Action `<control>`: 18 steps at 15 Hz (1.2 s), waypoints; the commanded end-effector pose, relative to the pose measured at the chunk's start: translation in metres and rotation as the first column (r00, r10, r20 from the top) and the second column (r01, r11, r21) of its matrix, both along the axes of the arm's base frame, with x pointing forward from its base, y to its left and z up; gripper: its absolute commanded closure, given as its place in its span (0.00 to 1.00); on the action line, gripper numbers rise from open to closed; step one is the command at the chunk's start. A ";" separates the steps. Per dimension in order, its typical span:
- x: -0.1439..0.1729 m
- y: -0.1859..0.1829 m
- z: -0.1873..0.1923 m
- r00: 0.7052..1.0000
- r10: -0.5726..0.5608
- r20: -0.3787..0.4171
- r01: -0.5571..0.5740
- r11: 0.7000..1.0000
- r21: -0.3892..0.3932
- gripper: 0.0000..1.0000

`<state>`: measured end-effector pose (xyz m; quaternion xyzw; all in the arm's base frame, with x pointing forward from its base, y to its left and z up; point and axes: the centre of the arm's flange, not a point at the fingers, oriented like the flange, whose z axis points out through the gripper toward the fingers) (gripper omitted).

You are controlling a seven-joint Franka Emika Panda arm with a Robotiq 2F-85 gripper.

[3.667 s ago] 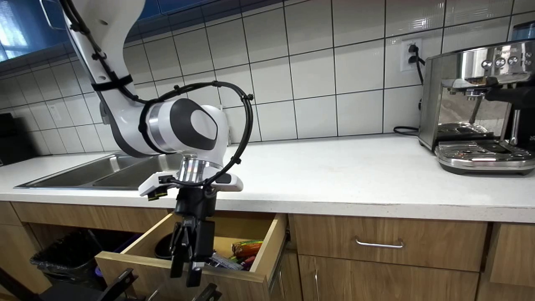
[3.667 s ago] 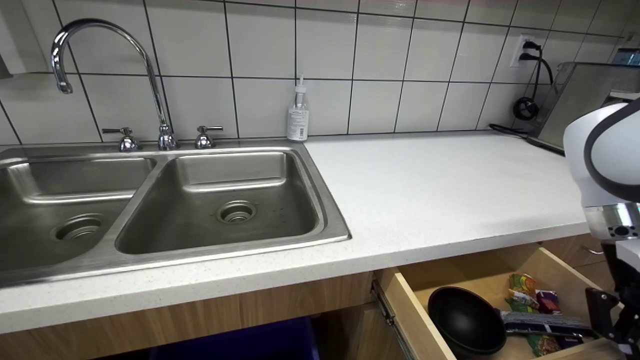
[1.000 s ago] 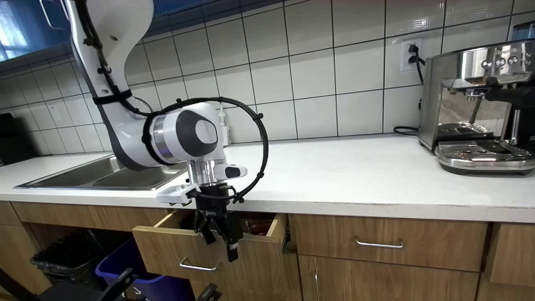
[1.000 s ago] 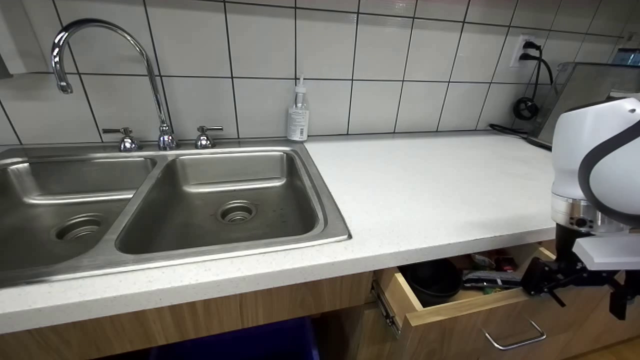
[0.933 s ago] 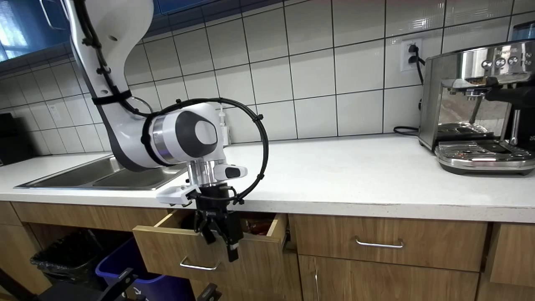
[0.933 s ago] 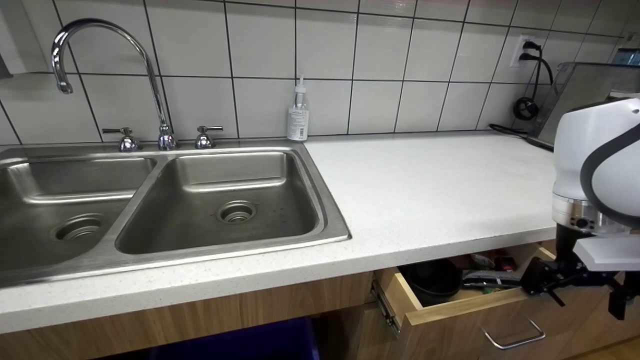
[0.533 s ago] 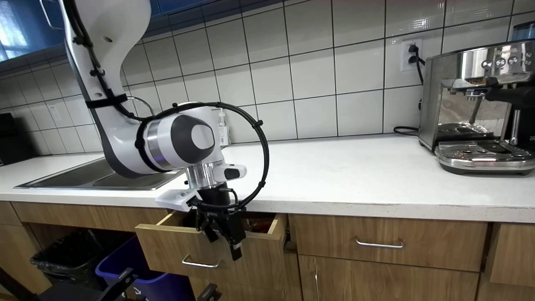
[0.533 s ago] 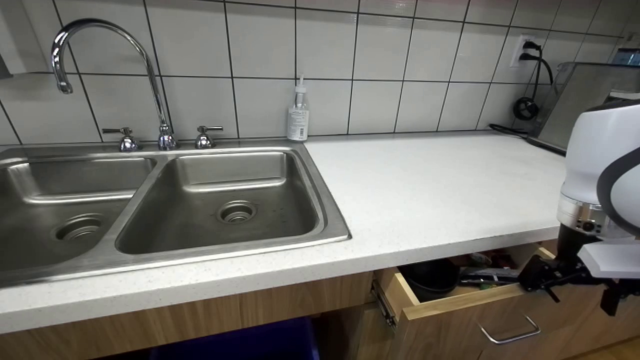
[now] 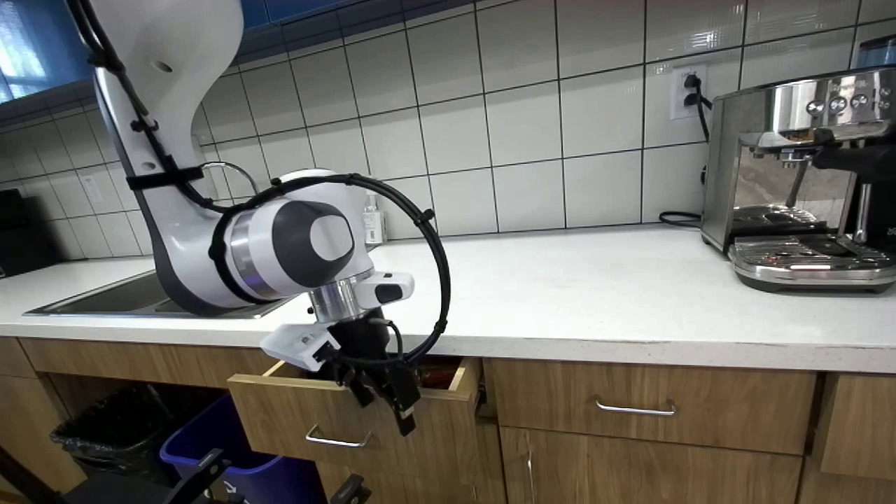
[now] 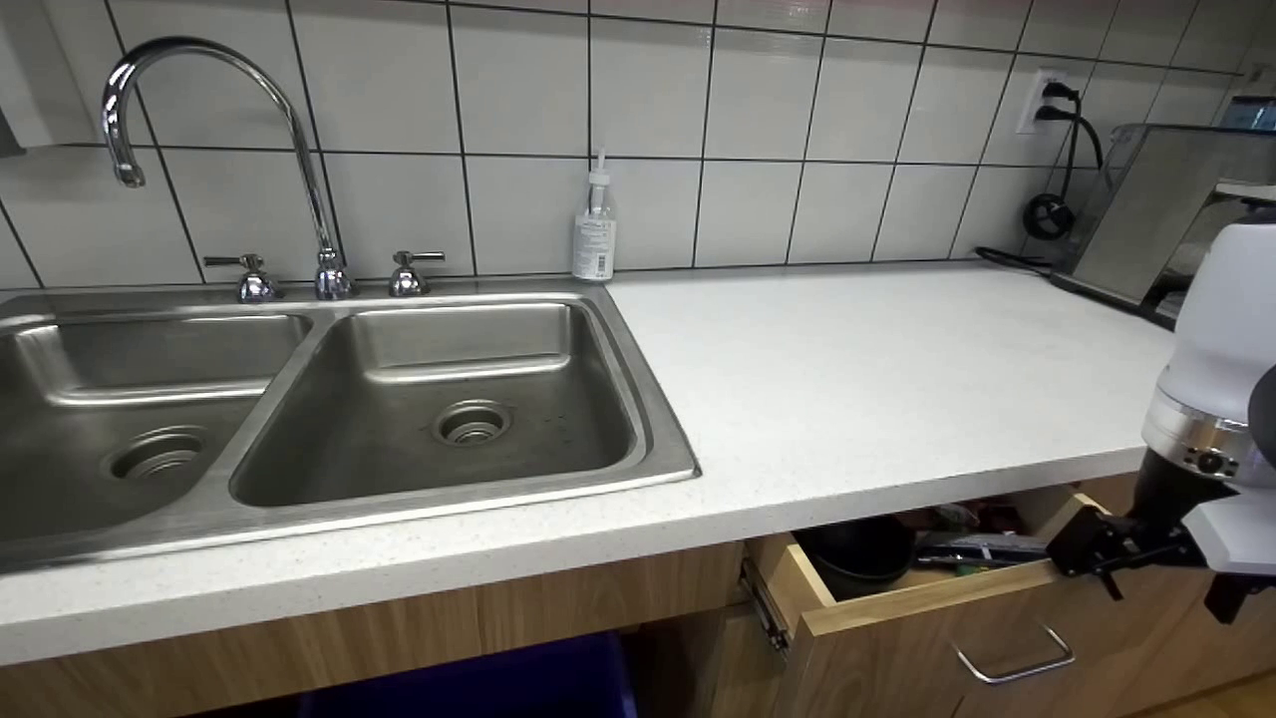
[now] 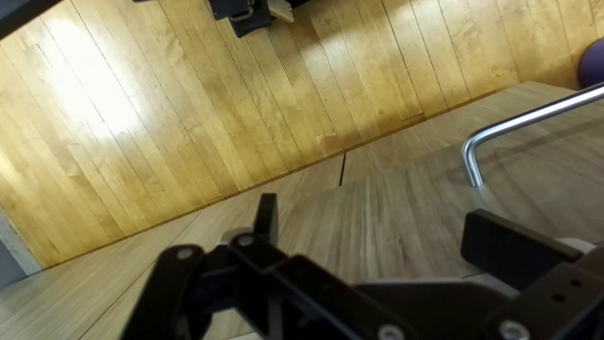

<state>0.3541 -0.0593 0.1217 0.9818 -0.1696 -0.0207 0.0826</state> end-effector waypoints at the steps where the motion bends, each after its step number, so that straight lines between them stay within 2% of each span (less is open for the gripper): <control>1: -0.003 -0.004 0.001 0.999 -0.018 0.051 0.019 1.000 -0.017 0.00; 5: 0.003 -0.005 -0.004 0.995 -0.035 0.090 0.038 0.998 -0.042 0.00; 18: 0.024 -0.009 -0.003 0.975 -0.170 0.145 0.176 0.984 -0.030 0.00</control>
